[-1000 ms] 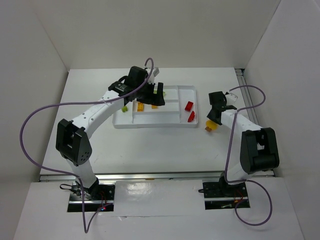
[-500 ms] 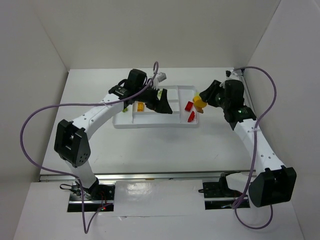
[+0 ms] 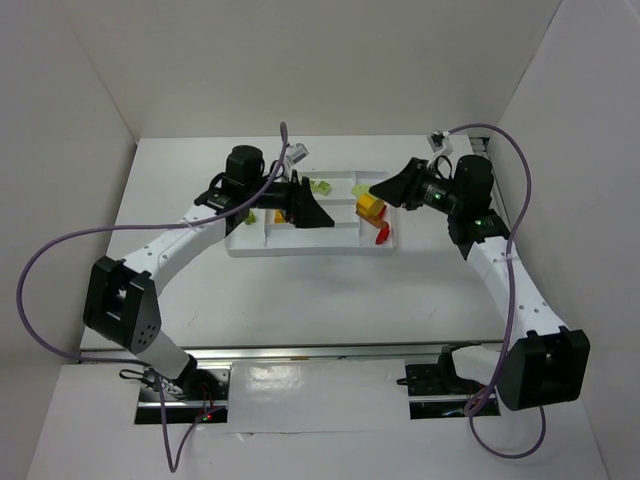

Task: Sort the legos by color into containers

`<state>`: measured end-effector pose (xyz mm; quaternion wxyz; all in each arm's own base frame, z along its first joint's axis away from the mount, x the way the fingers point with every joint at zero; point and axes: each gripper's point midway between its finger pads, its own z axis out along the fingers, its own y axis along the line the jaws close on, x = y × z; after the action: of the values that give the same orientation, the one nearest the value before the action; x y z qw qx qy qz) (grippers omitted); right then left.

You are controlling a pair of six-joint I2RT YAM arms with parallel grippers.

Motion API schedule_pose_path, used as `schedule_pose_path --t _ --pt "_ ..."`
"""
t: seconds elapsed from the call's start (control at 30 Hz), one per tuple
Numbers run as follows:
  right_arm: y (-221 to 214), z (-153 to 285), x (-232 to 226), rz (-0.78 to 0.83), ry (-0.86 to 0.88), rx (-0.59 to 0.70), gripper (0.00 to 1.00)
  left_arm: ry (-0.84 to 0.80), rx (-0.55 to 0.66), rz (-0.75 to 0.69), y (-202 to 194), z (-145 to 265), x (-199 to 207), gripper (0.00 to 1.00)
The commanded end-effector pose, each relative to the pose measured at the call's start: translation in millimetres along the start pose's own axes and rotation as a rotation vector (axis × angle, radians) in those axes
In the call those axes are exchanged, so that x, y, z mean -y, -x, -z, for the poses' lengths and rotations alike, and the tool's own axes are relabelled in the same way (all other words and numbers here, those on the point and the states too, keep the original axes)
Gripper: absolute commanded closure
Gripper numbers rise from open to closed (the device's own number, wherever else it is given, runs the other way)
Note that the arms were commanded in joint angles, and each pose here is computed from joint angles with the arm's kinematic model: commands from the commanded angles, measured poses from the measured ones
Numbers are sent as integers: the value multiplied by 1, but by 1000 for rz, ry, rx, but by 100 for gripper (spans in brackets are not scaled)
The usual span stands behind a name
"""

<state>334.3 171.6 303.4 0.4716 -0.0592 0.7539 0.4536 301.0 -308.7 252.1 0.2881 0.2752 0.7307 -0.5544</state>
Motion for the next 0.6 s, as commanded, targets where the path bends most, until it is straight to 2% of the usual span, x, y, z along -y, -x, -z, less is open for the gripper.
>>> schedule_pose_path --t 0.0,0.1,0.23,0.27,0.3,0.4,0.57 --pt "14 0 -13 17 60 30 89 120 114 -198 49 2 23 8" --pt "17 -1 -15 -18 74 48 89 129 139 -177 53 -2 25 8" --pt "18 -2 -26 -26 145 54 89 32 167 -106 50 -15 27 8" --pt "17 -2 -27 -25 153 47 89 -22 223 -150 63 -15 30 7" --pt "16 -2 -29 -25 161 40 89 -92 189 -77 48 -21 31 7" --pt "11 -3 -25 -23 154 16 89 -174 201 -81 60 -21 30 6" --pt "12 -1 -23 -9 130 21 89 -152 167 -102 54 -32 25 7"
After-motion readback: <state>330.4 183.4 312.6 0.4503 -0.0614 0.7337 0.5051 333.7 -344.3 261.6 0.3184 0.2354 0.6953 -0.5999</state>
